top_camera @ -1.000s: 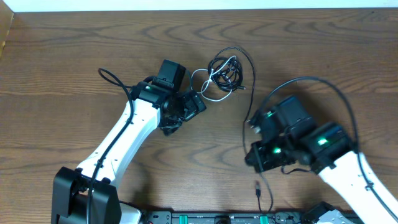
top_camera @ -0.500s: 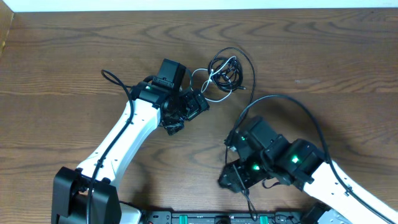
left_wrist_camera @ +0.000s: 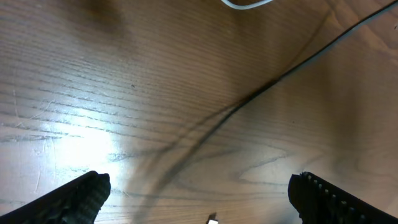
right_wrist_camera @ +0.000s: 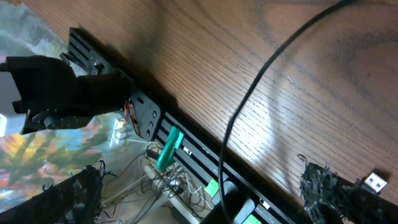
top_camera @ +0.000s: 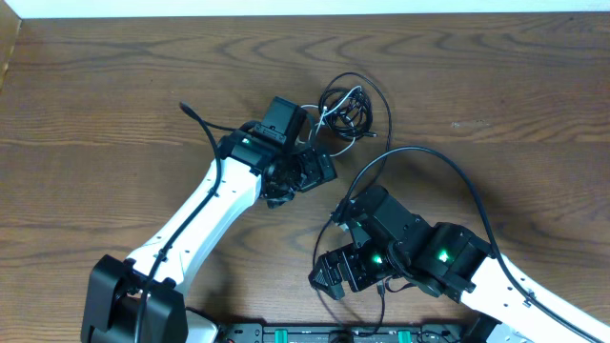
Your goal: Untangle cables
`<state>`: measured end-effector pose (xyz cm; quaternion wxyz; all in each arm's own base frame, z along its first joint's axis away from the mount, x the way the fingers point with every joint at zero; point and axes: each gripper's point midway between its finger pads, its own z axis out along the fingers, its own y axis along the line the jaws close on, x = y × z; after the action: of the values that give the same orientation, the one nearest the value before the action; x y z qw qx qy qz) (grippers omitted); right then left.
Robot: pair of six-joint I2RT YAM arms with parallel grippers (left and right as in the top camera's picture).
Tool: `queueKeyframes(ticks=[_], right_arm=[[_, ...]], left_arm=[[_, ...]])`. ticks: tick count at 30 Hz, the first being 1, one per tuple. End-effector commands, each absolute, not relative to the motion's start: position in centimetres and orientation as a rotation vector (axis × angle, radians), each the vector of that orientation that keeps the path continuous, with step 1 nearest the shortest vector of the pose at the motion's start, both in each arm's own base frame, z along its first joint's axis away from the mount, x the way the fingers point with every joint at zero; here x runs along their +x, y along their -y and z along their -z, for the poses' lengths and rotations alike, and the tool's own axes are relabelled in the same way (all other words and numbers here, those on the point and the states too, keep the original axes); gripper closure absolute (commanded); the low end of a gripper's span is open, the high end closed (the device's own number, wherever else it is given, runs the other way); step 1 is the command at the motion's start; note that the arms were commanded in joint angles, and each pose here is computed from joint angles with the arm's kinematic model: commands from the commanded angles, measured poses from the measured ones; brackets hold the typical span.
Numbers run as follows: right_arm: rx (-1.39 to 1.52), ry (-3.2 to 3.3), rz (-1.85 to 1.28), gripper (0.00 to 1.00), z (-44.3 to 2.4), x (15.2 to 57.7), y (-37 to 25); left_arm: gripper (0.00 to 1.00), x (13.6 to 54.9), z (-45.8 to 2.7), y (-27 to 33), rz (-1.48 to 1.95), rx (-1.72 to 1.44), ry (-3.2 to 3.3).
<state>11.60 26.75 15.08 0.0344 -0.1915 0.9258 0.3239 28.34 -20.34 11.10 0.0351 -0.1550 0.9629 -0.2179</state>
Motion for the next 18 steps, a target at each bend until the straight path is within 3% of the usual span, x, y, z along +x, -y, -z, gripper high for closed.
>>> queueKeyframes(ticks=[1, 6, 13, 18], right_arm=[[-0.574, -2.857, -0.98, 0.01, -14.9, 11.5, -26.6], [-0.615, -2.804, -0.993, 0.01, -15.8, 12.2, -26.6], [-0.677, -2.654, -1.01, 0.01, -20.7, 13.8, -24.7], [-0.474, -2.644, -0.822, 0.01, -21.9, 16.8, -20.7]], left_arm=[[0.04, 28.4, -10.6, 20.8, 0.634, -0.389, -2.959], [0.04, 28.2, -10.6, 21.7, 0.611, -0.287, -2.944], [0.04, 28.7, -10.5, 21.9, 0.58, -0.267, -2.916], [0.03, 29.4, -10.6, 22.9, 0.631, -0.247, -2.889]])
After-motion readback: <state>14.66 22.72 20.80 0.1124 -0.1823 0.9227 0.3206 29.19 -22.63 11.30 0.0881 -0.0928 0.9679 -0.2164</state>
